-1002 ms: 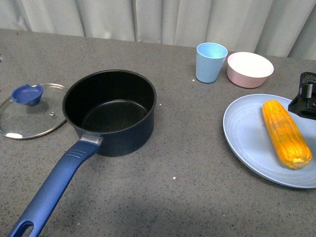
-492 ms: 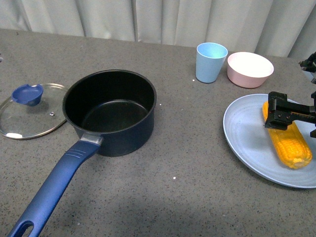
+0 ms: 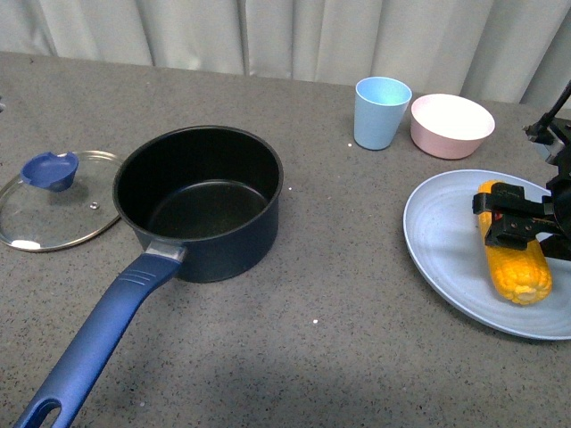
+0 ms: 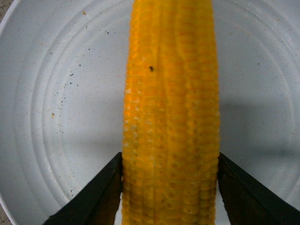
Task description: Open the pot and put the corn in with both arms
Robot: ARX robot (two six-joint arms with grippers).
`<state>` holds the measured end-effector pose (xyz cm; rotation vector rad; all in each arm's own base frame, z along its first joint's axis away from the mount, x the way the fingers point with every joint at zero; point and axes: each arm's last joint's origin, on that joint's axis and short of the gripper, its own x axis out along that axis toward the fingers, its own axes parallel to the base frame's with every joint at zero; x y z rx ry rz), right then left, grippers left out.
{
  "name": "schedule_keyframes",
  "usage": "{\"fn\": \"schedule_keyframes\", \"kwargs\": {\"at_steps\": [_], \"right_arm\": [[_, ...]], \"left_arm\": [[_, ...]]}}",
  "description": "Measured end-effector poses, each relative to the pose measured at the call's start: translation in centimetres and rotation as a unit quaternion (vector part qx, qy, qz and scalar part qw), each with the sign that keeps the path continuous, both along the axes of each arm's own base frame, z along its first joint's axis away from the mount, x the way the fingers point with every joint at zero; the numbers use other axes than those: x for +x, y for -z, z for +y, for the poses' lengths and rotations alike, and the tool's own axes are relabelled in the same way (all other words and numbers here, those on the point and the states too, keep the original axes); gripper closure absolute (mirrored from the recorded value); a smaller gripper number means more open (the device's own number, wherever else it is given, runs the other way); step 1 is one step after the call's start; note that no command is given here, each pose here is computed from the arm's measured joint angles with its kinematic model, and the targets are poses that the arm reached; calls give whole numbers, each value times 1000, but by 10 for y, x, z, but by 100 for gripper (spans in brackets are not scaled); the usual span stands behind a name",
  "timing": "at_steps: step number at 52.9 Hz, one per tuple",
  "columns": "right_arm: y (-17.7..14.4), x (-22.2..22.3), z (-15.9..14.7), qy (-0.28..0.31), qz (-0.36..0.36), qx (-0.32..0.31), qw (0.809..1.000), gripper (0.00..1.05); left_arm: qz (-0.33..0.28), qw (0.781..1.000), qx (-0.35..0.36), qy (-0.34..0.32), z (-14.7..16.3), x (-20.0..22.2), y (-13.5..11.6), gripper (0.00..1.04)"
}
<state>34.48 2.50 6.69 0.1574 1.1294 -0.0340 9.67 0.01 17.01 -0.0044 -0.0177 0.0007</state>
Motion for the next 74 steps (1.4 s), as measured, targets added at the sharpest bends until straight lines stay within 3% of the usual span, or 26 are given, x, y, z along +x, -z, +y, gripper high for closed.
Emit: {"fn": "schedule_keyframes", "kwargs": {"at_steps": [12,25,34,40,48,59,74], "right_arm": [[0,0,0,-1,0,10,1000,75],[-13,-7,-2,-4,-13,60,998,87],[-43,-13,2,-21,-51,175,983,91],[-69,-14,12,-67,-88,271,956,93],[-88,-11,48,-134,-89,402,901,93],[-70,4,101,-160,-27,429,889,94],[-78,24,169,-224,-6,447,866,94]], "left_arm": [[0,1000,0,0,0,0,0,6],[0,1000,0,0,0,0,0,6],[0,1000,0,0,0,0,0,6],[0,1000,0,0,0,0,0,6],[0,1000,0,0,0,0,0,6],[0,1000,0,0,0,0,0,6],[0,1000,0,0,0,0,0,6]]}}
